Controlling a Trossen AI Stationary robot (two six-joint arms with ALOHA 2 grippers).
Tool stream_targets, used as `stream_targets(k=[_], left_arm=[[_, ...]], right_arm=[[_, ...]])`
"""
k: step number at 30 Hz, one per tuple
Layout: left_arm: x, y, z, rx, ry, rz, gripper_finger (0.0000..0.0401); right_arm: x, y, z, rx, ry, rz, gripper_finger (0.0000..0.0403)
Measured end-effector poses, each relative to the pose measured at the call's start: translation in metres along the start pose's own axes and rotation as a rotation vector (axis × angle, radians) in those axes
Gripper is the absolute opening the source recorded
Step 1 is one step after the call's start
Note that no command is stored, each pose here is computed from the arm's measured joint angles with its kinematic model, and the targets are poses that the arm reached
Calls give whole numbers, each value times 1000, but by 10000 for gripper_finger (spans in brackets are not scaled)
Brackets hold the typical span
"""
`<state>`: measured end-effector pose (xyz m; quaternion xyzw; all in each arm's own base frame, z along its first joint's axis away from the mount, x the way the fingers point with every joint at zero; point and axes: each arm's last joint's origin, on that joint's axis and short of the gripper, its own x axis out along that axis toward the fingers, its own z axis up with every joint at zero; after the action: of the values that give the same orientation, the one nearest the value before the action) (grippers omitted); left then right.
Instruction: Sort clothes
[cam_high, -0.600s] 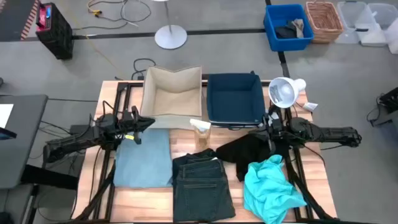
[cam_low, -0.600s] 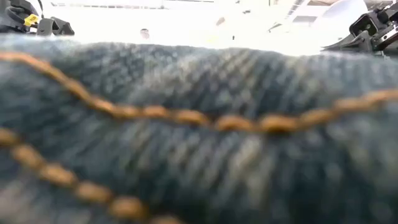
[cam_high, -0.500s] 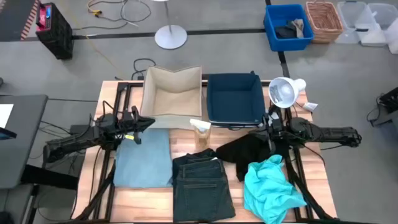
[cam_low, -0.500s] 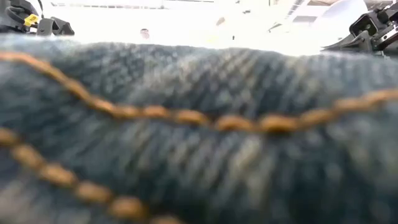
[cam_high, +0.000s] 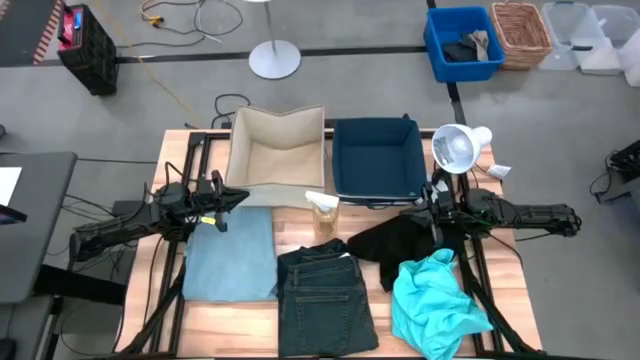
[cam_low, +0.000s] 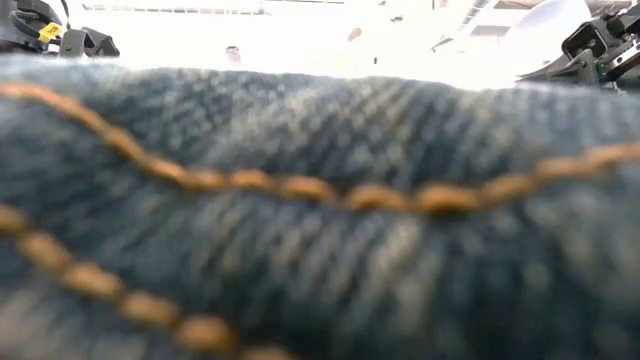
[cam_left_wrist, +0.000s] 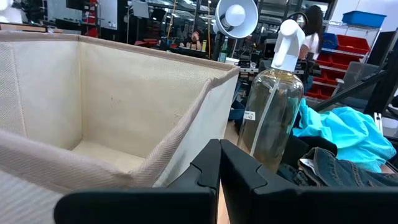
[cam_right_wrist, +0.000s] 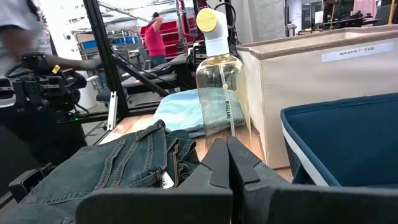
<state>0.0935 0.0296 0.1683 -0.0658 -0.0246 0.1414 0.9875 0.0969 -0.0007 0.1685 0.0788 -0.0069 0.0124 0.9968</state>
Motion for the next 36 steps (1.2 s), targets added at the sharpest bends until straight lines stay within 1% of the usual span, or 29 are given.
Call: stream_targets(k=[21, 22, 23, 25, 28, 31, 33, 34, 35, 36], left_arm=[[0, 0, 0, 0, 0, 0, 4], [0, 0, 0, -3, -1, 0, 4], [0, 0, 0, -32, -4, -1, 4], [0, -1, 4, -174, -38, -10, 4], [-2, -2, 15, -468, -80, -34, 4], [-3, -3, 22, -688, -111, -65, 4], [-4, -5, 26, -861, -114, -115, 4], [-4, -6, 26, -945, -92, -147, 4], [-4, -7, 26, -1008, -59, -189, 4], [-4, -9, 26, -1037, -25, -241, 4]], right_arm=[[0, 0, 0, 0, 0, 0, 0], [0, 0, 0, 0, 0, 0, 0], [0, 0, 0, 0, 0, 0, 0], [0, 0, 0, 0, 0, 0, 0], [0, 0, 0, 0, 0, 0, 0], [0, 0, 0, 0, 0, 0, 0], [0, 0, 0, 0, 0, 0, 0], [0, 0, 0, 0, 0, 0, 0], [0, 0, 0, 0, 0, 0, 0], [0, 0, 0, 0, 0, 0, 0]])
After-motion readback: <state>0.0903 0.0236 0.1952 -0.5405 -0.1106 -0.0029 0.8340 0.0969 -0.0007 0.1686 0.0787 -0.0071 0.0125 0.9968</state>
